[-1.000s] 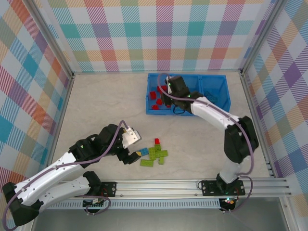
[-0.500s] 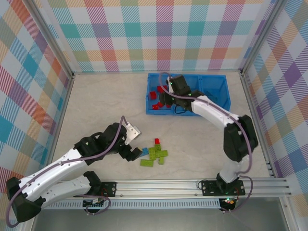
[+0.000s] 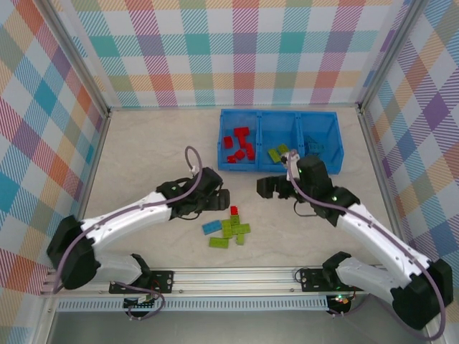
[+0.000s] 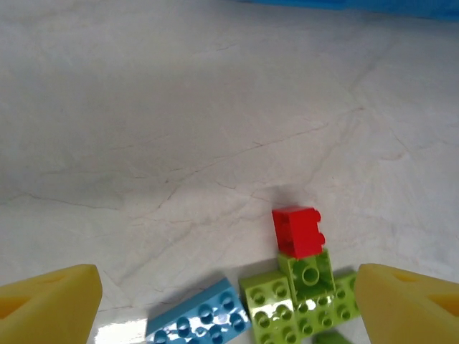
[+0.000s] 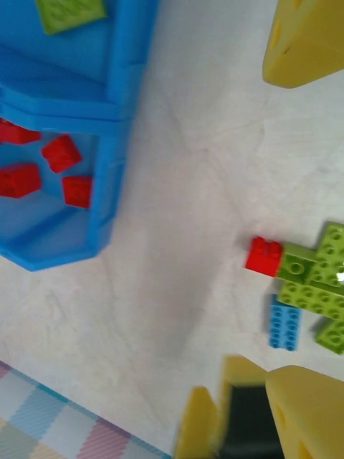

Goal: Sort the legos into containers by color

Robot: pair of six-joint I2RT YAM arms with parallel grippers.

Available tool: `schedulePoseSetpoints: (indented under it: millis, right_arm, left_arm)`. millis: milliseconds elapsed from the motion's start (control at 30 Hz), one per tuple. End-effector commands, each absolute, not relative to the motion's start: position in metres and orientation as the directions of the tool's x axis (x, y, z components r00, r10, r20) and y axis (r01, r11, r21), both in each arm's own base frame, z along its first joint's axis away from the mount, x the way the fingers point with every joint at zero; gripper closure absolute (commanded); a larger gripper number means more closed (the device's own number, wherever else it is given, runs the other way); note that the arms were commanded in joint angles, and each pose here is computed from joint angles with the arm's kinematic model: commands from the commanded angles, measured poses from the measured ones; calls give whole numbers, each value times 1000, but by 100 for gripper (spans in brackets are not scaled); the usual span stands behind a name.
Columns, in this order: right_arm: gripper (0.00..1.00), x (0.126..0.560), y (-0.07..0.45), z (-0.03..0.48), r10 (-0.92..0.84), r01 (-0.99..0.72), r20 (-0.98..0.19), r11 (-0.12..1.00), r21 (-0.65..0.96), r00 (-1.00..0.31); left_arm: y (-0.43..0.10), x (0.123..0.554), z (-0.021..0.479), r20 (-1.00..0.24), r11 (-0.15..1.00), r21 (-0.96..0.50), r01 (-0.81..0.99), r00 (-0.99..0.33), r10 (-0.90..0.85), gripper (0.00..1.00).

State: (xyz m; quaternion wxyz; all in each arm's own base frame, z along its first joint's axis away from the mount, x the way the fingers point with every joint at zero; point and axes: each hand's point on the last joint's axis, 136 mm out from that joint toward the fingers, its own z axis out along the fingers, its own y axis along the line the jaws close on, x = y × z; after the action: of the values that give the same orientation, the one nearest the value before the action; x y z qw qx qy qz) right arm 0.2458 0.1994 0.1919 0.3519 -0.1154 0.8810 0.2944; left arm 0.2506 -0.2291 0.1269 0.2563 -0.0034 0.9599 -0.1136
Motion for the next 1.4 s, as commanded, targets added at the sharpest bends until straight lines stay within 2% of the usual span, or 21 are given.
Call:
schedulePoseSetpoints:
  millis: [0,100,233,367,533,800,967,1133,1233,1367]
  right_arm:
    - [0,215,205,177,-9,-439,-634,730,525,-774]
    - [0,196,207,167,-17,-426,-576,691,584,-818]
    - [0,181,210,156,-13,-382,-498,660,647,-867]
    - [1,173,211,152,-23,-371,-470,649,664,-882]
    - [0,170,211,144,-34,-361,-449,649,670,-893]
    - [0,168,216,139,-59,-358,-422,645,675,-905]
    - [0,167,215,132,-68,-339,-396,661,669,-916]
    - [0,166,217,133,-78,-348,-400,657,668,-913]
    - [0,167,218,135,-89,-361,-412,669,650,-907]
    - [0,176,222,146,-91,-398,-464,673,623,-881]
  left_arm:
    - [-243,257,123,-449,973,-217,-75,-878,-167,9]
    - [-261,258,106,-414,990,-135,-40,-906,-93,10]
    - [-270,263,81,-399,995,-81,-60,-913,-87,25]
    - [-280,261,57,-353,995,-73,-60,-932,-82,37]
    - [-296,256,36,-298,994,-106,-25,-953,-56,43]
    - [-292,253,21,-286,996,-80,-40,-956,-61,61]
    - [-287,251,18,-285,998,-57,-39,-957,-54,64]
    - [-287,256,35,-323,997,-72,-21,-945,-44,68]
    - [-288,274,73,-413,996,-93,-5,-910,-43,68]
    - [-290,320,130,-544,993,-114,15,-837,-50,68]
